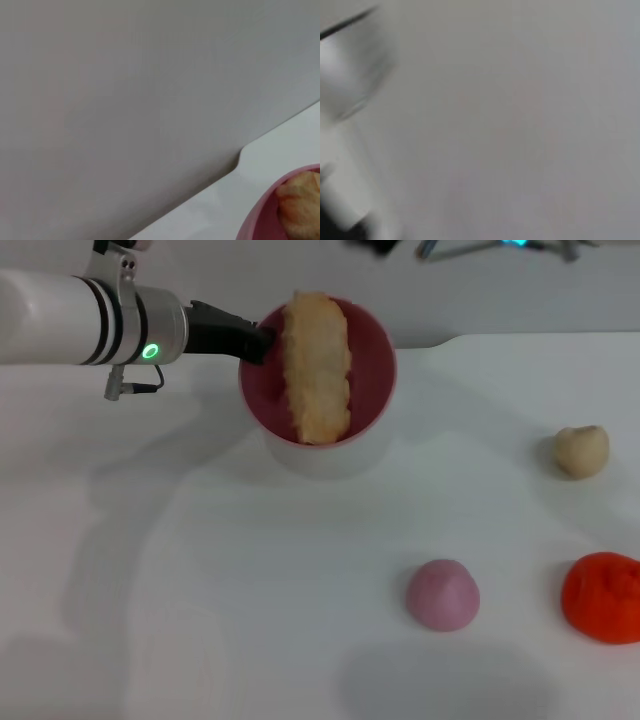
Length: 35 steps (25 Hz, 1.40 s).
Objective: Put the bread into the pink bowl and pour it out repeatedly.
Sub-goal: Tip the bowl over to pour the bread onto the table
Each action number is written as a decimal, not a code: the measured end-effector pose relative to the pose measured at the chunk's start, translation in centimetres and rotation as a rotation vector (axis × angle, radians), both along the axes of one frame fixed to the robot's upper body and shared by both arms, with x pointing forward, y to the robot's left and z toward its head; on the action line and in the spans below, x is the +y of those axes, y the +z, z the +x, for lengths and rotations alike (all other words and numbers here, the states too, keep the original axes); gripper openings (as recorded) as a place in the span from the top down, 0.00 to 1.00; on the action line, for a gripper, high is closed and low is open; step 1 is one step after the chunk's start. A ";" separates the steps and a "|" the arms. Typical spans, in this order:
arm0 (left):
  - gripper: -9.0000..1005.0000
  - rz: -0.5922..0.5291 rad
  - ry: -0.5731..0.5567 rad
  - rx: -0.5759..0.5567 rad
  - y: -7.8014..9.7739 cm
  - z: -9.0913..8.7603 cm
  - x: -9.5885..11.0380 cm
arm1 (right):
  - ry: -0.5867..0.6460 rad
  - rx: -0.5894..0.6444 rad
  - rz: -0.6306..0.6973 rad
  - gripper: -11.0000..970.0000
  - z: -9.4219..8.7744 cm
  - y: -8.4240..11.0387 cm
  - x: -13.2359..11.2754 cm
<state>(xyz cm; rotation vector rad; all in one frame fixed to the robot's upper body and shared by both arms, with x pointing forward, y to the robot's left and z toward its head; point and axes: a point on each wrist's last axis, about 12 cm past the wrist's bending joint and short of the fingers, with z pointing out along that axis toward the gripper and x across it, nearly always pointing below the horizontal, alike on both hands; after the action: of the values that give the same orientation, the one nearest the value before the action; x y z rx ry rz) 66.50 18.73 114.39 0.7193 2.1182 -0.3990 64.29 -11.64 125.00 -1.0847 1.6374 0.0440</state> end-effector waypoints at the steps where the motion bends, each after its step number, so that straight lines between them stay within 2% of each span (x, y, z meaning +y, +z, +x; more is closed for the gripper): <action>1: 0.94 0.000 0.002 0.000 0.0 0.0 0.0 | -0.023 -0.051 0.046 0.53 -0.1 0.3 -0.5; 5: 0.95 0.004 0.007 0.001 -0.1 0.0 0.2 | -0.099 -0.170 0.217 0.52 -0.3 0.3 -2.1; 8: 0.95 0.006 0.005 0.001 -0.1 0.0 0.2 | -0.154 -0.154 0.342 0.52 -0.3 -0.6 -3.1; 12: 0.95 0.010 0.006 -0.003 -0.2 0.0 0.2 | -0.235 -0.140 0.463 0.52 -0.4 -2.1 -4.3; 20: 0.95 0.016 0.006 -0.015 -0.2 0.1 0.1 | -0.406 -0.280 0.609 0.52 -1.1 -5.0 -5.6; 26: 0.95 0.021 0.003 -0.016 -0.3 0.0 -0.1 | -0.527 -0.320 0.836 0.52 -1.2 -7.8 -8.8; 29: 0.95 0.037 -0.011 -0.024 -0.5 -0.1 -0.5 | -0.546 -0.350 0.891 0.52 -1.5 -9.1 -10.2; 35: 0.95 0.080 -0.050 -0.052 -0.9 -0.4 -1.8 | -0.612 -0.451 0.891 0.52 -2.5 -10.4 -12.7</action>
<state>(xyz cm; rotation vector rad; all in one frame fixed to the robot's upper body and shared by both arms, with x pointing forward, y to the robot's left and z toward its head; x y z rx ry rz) 66.14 16.90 113.50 0.8217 2.0805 -0.3207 61.77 -24.31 114.60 0.1004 1.2495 0.1039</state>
